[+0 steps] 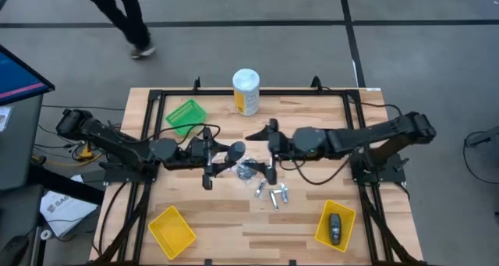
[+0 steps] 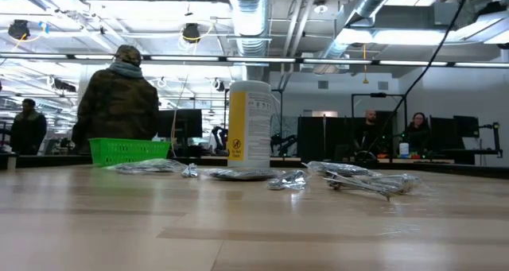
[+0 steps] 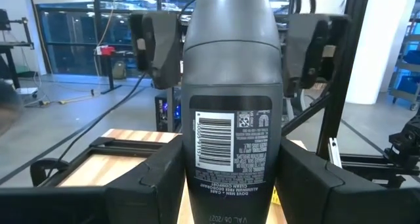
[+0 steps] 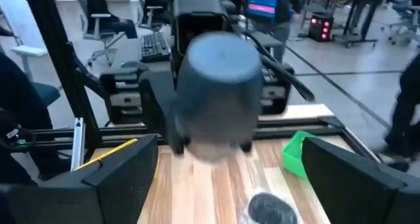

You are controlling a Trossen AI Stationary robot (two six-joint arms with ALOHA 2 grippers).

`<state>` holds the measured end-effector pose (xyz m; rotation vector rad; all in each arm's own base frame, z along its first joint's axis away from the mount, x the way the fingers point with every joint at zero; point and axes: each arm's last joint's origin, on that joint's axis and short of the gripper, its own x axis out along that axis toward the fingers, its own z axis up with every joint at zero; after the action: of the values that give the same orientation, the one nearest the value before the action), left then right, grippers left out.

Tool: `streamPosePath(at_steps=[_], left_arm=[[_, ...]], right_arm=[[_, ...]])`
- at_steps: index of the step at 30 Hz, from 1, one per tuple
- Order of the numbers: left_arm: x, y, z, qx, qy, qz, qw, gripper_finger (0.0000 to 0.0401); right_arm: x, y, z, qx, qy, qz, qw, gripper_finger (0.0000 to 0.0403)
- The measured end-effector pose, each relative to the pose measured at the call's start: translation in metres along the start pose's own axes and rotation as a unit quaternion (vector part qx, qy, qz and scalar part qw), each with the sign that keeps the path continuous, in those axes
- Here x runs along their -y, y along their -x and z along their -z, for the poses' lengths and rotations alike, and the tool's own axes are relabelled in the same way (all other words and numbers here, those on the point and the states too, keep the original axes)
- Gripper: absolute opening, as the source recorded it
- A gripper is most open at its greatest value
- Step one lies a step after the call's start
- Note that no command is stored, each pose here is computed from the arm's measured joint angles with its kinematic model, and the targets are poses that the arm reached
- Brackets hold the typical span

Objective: Pick & Place Travel size toiletries
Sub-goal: Put the gray deodorant into the right yellow bin

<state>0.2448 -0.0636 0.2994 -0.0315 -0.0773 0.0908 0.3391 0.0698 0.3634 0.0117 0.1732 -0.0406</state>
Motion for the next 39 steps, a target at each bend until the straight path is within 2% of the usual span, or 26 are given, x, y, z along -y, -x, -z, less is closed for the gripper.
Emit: streamPosePath(at_steps=[9, 16, 21, 29, 39], left_arm=[[0.000, 0.000, -0.001, 0.004, -0.011, 0.002, 1.000, 0.0184], [0.000, 0.000, -0.002, 0.008, -0.010, 0.002, 1.000, 0.0184], [0.000, 0.000, -0.002, 0.012, -0.008, 0.002, 1.000, 0.0184], [0.000, 0.000, -0.003, 0.017, -0.009, 0.003, 1.000, 0.0184], [0.000, 0.000, -0.004, 0.017, -0.006, 0.002, 1.000, 0.0196]], right_arm=[[0.001, -0.028, -0.018, 0.015, 0.014, -0.016, 1.000, 0.0353], [0.003, -0.036, -0.025, 0.008, 0.018, -0.034, 0.999, 0.0326], [0.003, -0.036, -0.025, 0.003, 0.020, -0.033, 0.999, 0.0286], [0.003, -0.036, -0.025, 0.003, 0.021, -0.033, 0.999, 0.0190], [0.006, -0.035, -0.026, 0.006, 0.020, -0.031, 0.999, 0.0190]])
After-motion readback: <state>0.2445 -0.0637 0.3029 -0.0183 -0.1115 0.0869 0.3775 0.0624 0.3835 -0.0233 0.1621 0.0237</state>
